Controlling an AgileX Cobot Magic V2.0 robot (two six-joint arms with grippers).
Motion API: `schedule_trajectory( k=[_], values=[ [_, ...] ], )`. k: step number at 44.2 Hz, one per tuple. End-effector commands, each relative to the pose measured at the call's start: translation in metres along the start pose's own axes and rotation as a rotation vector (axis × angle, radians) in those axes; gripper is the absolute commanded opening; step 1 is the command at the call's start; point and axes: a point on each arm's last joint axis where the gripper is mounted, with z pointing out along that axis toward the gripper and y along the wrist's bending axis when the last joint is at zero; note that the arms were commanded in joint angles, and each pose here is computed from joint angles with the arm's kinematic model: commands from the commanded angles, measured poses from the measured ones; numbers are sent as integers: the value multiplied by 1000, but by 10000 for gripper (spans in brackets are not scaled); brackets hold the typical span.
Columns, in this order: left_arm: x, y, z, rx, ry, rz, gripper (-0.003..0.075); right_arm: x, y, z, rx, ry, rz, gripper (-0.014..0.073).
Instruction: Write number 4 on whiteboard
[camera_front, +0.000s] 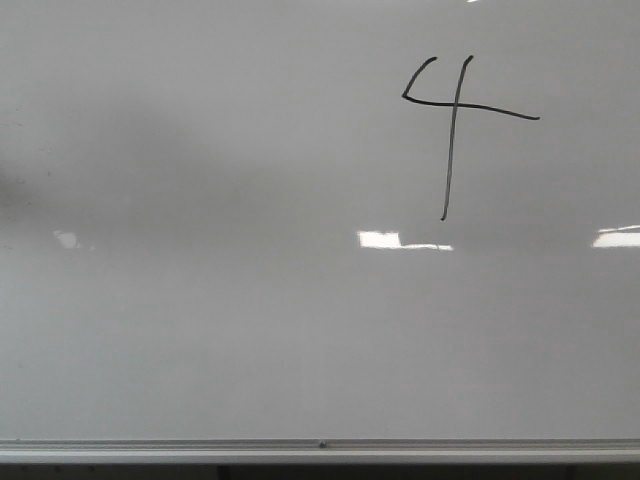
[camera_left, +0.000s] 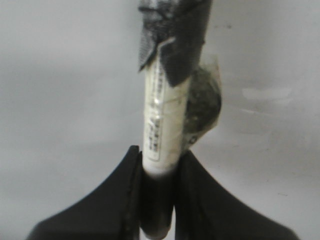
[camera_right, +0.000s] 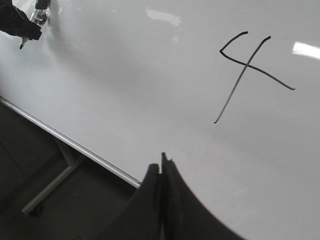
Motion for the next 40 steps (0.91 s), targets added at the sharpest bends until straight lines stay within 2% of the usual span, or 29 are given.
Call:
schedule_trajectory(
  k=[1, 4, 7, 15, 21, 31, 40],
  values=[
    [-22, 0, -9, -16, -118, -18, -11, -12, -1, -4, 21, -69, 14, -69],
    [-22, 0, -7, -17, -118, -18, 29, -11, -1, -4, 17, -64, 14, -69],
    [-21, 1, -6, -17, -114, -19, 106, -11, 0, -3, 12, -57, 14, -69],
    [-19, 1, -1, -14, -94, -20, 365, -10, 0, -3, 7, -50, 14, -69],
    [-20, 1, -2, -15, -99, -20, 475, -10, 0, -3, 6, -49, 14, -69],
    [-16, -2, -21, -13, -108, 16, 494, -10, 0, -3, 7, -50, 14, -69],
    [9, -9, -64, -47, -239, 44, 494, -10, 0, -3, 7, -50, 13, -69]
  ],
)
